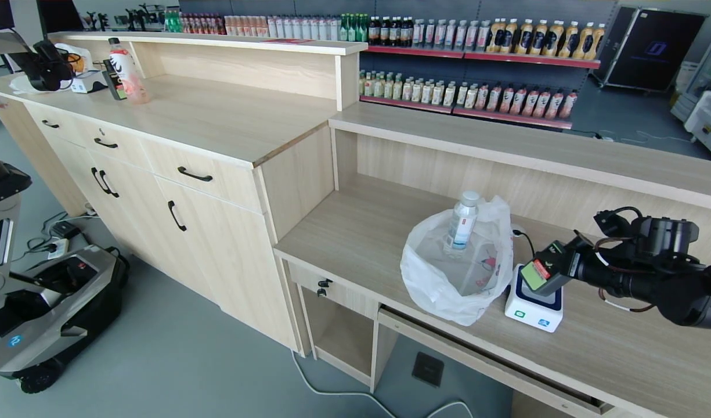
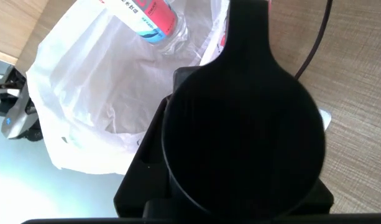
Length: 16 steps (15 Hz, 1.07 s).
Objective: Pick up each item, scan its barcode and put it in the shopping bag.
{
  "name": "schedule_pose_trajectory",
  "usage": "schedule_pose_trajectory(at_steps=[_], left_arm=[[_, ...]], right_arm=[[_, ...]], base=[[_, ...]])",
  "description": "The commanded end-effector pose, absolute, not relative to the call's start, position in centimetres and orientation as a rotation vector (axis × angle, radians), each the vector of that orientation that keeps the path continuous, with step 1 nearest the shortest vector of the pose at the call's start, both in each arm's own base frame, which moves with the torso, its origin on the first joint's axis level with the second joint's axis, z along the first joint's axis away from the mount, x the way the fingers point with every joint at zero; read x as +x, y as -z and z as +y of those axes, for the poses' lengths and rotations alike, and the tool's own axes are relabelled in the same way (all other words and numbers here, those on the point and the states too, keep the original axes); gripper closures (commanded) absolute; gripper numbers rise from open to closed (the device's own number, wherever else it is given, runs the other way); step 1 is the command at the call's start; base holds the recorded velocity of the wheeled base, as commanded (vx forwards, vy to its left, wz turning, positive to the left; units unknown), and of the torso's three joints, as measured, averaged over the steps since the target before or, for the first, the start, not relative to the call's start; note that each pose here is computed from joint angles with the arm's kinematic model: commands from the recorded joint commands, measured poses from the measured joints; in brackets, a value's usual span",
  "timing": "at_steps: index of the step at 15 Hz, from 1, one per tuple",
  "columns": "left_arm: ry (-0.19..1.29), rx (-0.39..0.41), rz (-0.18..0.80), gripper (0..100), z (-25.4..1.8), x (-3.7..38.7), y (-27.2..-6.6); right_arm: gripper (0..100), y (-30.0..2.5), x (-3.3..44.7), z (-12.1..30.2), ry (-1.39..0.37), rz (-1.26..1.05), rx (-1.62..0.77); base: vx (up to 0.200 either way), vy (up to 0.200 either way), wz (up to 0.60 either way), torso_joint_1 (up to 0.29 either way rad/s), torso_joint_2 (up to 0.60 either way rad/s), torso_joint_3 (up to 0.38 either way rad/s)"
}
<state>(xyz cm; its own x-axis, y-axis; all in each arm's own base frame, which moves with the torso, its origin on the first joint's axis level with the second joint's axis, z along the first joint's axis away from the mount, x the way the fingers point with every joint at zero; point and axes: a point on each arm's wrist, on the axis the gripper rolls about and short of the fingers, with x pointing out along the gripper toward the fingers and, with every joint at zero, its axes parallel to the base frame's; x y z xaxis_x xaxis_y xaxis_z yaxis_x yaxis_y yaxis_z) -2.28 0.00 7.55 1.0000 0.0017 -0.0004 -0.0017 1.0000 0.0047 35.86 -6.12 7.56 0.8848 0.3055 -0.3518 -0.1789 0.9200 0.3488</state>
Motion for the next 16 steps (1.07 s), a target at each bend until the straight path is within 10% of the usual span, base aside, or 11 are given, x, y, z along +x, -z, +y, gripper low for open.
schedule_pose_trajectory(at_steps=[1,16], left_arm=[[-0.002,0.005,0.0,0,0.0,-2.3,-7.5],[-0.002,0.005,0.0,0,0.0,-2.3,-7.5]], right_arm=[[100,-6.8,36.3,-6.0,-0.261,0.419,0.315],[100,-6.2,37.4,-5.5,-0.277,0.397,0.345]], base=[[0.0,0.0,0.0,0.0,0.0,0.0],[0.0,0.0,0.0,0.0,0.0,0.0]])
